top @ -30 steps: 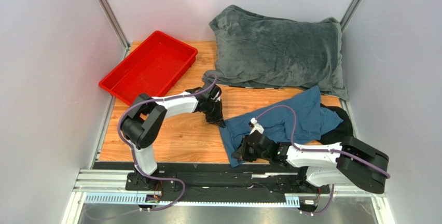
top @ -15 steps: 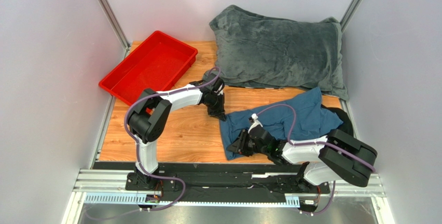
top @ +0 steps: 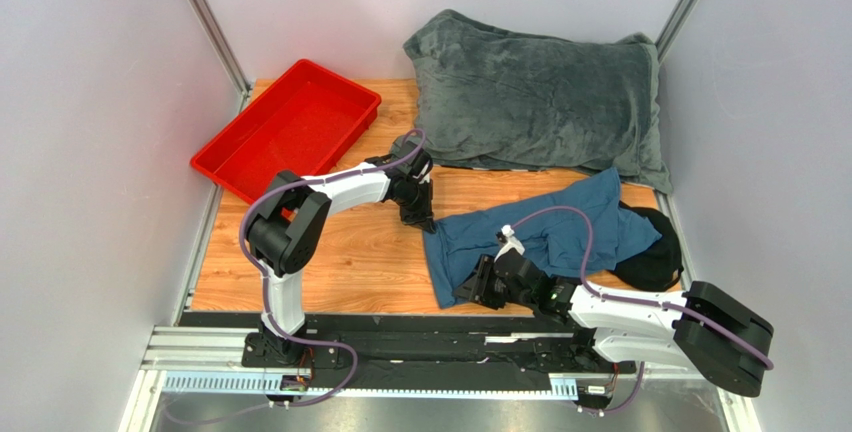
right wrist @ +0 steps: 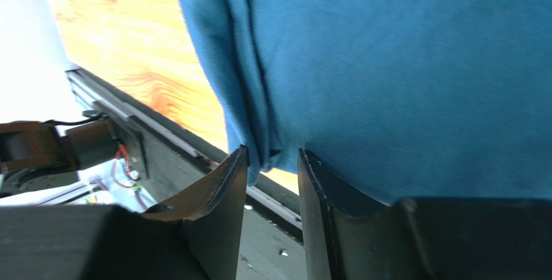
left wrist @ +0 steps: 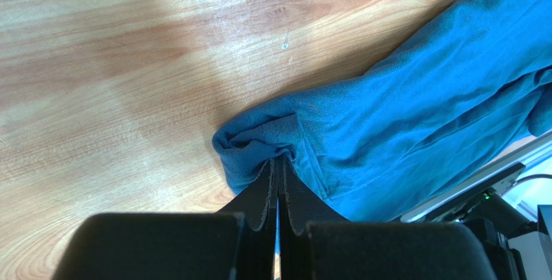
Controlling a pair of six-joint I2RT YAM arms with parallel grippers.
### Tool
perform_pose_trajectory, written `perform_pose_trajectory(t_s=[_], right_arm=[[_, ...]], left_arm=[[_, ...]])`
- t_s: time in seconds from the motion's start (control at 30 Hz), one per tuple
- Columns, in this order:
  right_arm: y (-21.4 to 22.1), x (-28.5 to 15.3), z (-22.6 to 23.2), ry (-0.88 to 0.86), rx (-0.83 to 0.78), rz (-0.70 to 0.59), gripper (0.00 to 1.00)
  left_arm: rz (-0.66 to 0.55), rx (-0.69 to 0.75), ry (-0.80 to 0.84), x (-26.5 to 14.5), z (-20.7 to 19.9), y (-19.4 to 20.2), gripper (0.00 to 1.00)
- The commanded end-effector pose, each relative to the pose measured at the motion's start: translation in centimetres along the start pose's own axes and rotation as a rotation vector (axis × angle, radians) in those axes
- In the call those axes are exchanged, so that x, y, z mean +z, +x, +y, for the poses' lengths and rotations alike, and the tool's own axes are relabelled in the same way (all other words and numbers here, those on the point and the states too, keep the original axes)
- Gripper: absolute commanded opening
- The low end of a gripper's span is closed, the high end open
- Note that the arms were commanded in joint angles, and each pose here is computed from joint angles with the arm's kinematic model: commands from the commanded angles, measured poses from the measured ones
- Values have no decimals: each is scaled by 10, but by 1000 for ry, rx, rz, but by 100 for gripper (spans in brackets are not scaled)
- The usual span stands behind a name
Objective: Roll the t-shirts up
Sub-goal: Roll the T-shirt to the center of the board.
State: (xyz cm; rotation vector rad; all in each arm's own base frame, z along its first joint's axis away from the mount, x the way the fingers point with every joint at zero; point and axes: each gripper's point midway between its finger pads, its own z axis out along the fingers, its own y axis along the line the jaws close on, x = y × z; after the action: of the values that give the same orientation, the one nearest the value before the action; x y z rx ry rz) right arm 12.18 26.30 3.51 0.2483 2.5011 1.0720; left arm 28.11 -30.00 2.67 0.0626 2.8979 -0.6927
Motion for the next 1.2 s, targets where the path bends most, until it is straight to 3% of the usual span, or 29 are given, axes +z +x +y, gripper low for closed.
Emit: perform_pose_trajectory(t_s=[0.0, 0.57, 0.8, 1.17], right_arm=[[-3, 0, 0, 34, -38, -18, 40], [-32, -16, 44, 103, -246, -102, 32], [-22, 0, 54, 106, -291, -46, 29], [1, 15, 5, 231, -277, 26, 25]], left_arm=[[-22, 16, -58, 1, 14, -3, 0], [-16, 19, -63, 2, 16, -2, 0], [-13, 18, -66, 1, 18, -1, 0], [-12, 27, -55, 1, 16, 1, 0]])
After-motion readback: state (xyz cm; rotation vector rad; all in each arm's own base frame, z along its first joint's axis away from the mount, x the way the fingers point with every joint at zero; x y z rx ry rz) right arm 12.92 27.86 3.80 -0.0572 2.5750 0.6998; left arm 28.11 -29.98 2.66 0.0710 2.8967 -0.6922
